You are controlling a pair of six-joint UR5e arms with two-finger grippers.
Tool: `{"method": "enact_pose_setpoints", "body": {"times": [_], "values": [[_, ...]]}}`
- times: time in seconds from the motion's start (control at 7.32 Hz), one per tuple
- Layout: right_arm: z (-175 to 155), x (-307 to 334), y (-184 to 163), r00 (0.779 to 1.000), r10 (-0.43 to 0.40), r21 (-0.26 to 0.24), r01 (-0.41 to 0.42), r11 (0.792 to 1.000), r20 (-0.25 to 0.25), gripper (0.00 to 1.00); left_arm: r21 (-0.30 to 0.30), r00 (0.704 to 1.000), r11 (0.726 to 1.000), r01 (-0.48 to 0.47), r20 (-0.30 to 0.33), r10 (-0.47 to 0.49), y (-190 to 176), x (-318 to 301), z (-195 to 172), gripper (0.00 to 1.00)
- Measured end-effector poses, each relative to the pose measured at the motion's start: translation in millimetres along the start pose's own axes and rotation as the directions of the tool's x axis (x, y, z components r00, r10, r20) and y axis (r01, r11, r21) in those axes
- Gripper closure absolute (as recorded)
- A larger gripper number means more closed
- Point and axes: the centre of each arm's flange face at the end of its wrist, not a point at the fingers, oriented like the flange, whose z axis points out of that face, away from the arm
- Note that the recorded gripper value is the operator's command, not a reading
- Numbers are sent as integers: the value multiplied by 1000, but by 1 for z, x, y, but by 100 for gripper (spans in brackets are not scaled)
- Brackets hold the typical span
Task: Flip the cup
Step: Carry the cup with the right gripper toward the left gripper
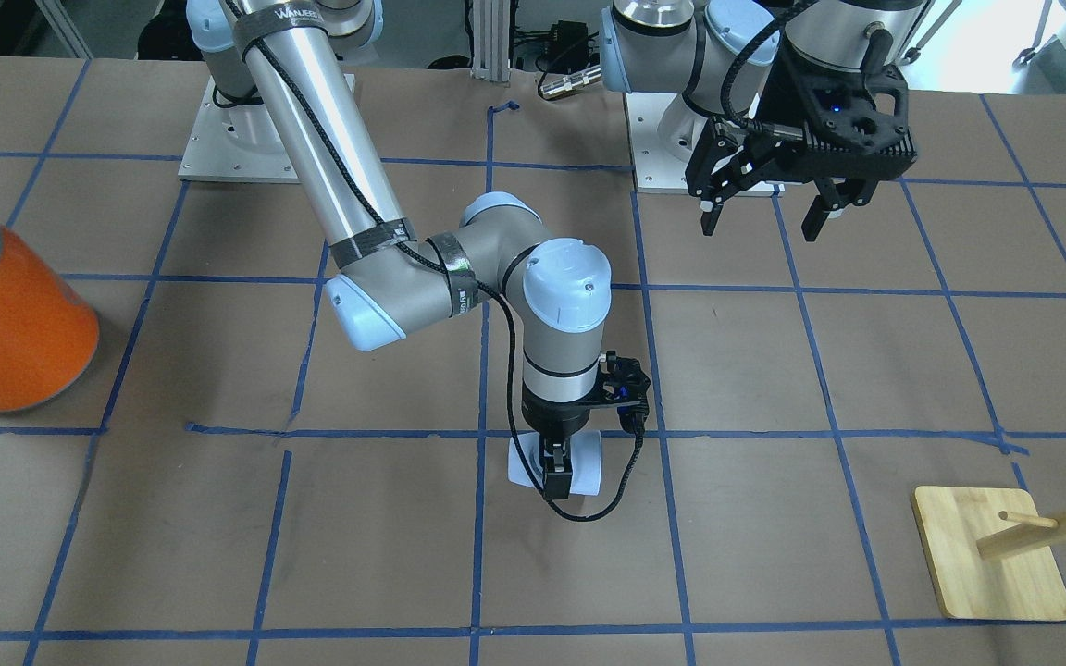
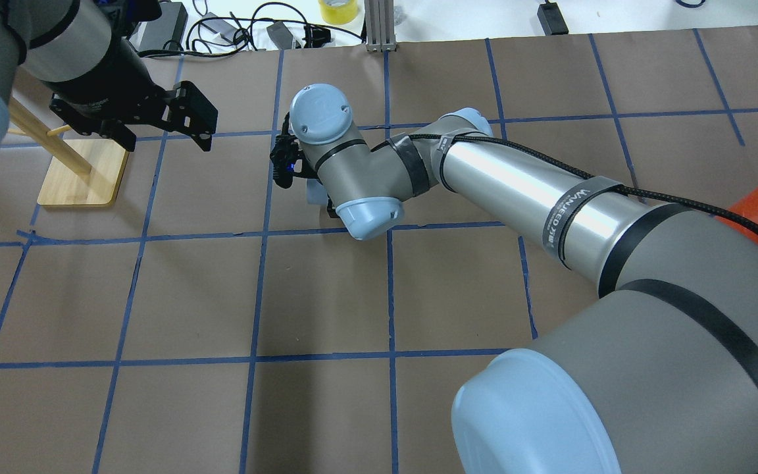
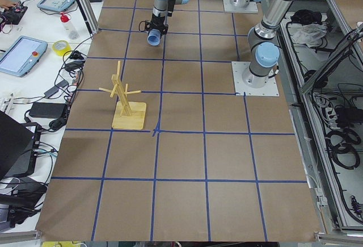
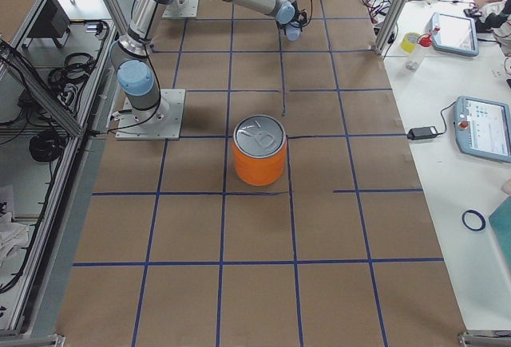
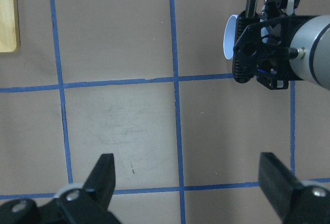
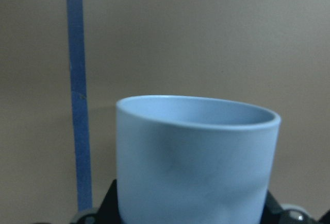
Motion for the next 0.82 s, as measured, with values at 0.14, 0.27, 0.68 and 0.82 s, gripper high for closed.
{"method": "enact_pose_setpoints", "body": {"times": [0.14, 0.27, 0.68, 0.82], "values": [[1, -1, 0, 1000, -15, -4, 15, 1000, 0, 74, -1, 1000, 1000, 0, -1, 0, 0, 0, 0, 0], [3, -2, -1, 1000, -21, -4, 21, 1000, 3, 67, -3, 1000, 1000, 0, -1, 0, 0, 0, 0, 0], [7, -3, -2, 1000, -23, 3, 23, 1000, 13, 40, -3, 1000, 1000, 0, -3, 0, 0, 0, -1, 0], [7, -3, -2, 1000, -23, 5, 23, 1000, 14, 37, -3, 1000, 1000, 1, -6, -1, 0, 0, -1, 0]]}}
